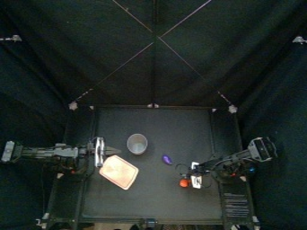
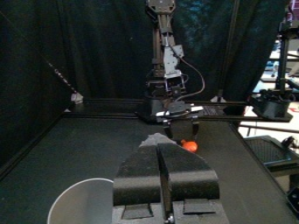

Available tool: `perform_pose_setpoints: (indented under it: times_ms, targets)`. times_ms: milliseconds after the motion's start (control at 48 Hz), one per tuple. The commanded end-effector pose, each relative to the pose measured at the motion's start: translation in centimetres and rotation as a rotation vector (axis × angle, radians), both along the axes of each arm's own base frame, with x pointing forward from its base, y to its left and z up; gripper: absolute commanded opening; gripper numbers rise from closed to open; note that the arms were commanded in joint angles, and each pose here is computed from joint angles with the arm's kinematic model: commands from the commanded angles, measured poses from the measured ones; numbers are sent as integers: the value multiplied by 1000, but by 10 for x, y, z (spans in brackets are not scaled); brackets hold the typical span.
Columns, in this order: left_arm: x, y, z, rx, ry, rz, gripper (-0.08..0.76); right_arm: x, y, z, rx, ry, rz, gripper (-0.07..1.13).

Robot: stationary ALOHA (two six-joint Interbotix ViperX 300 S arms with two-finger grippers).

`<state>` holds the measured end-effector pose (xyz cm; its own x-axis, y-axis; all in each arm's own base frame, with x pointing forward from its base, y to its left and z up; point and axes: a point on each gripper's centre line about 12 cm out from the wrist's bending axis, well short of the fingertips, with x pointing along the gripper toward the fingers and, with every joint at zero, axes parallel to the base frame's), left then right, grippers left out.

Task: Pick the drumstick then place it on the pink plate
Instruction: Pick the drumstick

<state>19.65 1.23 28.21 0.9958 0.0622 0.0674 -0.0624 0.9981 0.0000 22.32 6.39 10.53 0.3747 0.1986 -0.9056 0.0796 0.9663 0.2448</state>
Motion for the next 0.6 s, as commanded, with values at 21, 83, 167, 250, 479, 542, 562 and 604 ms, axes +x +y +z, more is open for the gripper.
perform_pose_setpoints:
  times_ms: [21,83,167,250,479,542,562,604]
  targets:
    - [1,1,5,1,-17,3,126,7,3,3,1,-18,8,981]
    - [1,1,4,1,-14,3,126,7,4,1,-1,-12,12,965]
    - [1,1,3,-1,-12,3,126,8,5,-1,-4,-8,15,923]
    - [1,1,3,-1,-11,3,126,9,7,-2,-4,-12,17,862]
    - [1,1,1,-13,-7,6,126,12,12,-9,-8,8,30,629]
    - [0,1,0,-19,-4,8,126,13,14,-9,-8,8,35,570]
    - [0,1,0,-21,-4,8,126,14,15,-8,-8,6,38,550]
    - [0,1,-2,-22,-3,8,126,15,15,-7,-7,2,40,512]
